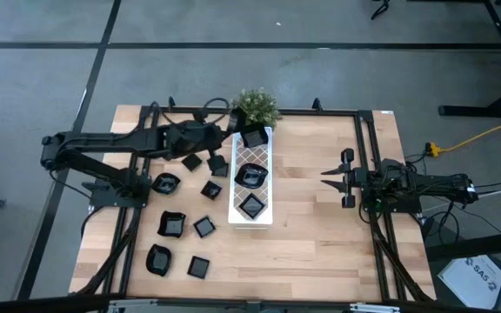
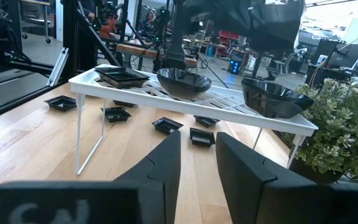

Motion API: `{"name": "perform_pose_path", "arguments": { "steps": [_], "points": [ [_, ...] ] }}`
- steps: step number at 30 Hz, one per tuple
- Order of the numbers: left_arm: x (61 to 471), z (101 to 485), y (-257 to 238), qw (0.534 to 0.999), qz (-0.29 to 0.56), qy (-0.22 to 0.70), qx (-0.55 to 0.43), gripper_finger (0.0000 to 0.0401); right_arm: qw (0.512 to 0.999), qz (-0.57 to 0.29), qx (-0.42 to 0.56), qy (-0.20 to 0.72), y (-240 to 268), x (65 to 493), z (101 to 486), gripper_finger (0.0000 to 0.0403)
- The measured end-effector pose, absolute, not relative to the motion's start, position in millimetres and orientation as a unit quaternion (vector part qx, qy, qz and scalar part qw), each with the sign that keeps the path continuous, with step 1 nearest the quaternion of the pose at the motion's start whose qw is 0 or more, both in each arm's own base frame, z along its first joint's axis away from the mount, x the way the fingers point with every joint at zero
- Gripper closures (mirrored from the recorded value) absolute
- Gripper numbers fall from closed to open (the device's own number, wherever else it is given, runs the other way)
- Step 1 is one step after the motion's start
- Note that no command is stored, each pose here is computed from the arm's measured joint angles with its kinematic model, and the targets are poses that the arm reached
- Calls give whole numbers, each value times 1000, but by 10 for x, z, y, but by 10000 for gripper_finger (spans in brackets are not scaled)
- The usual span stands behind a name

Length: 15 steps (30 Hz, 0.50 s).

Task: Pick & Place Mini shaped plates
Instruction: Stack the distorted square plate on top of the distorted square plate on the shelf

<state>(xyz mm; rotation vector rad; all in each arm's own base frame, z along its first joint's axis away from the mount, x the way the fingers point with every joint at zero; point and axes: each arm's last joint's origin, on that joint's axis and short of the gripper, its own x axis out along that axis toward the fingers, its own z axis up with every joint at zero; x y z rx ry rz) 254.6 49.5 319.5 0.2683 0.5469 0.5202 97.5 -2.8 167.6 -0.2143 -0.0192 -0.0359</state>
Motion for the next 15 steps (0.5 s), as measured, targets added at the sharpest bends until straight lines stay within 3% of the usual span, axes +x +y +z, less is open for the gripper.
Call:
{"name": "perform_pose_path", "arguments": {
  "steps": [6,15],
  "points": [
    [2796,3156,513,904,233,320,164,400,994,-18,-107,-10,-28,975,1675,301],
    [3171,3081,497,843,150,407,317,400,994,-18,-107,-10,-28,974,1676,301]
  ]
}}
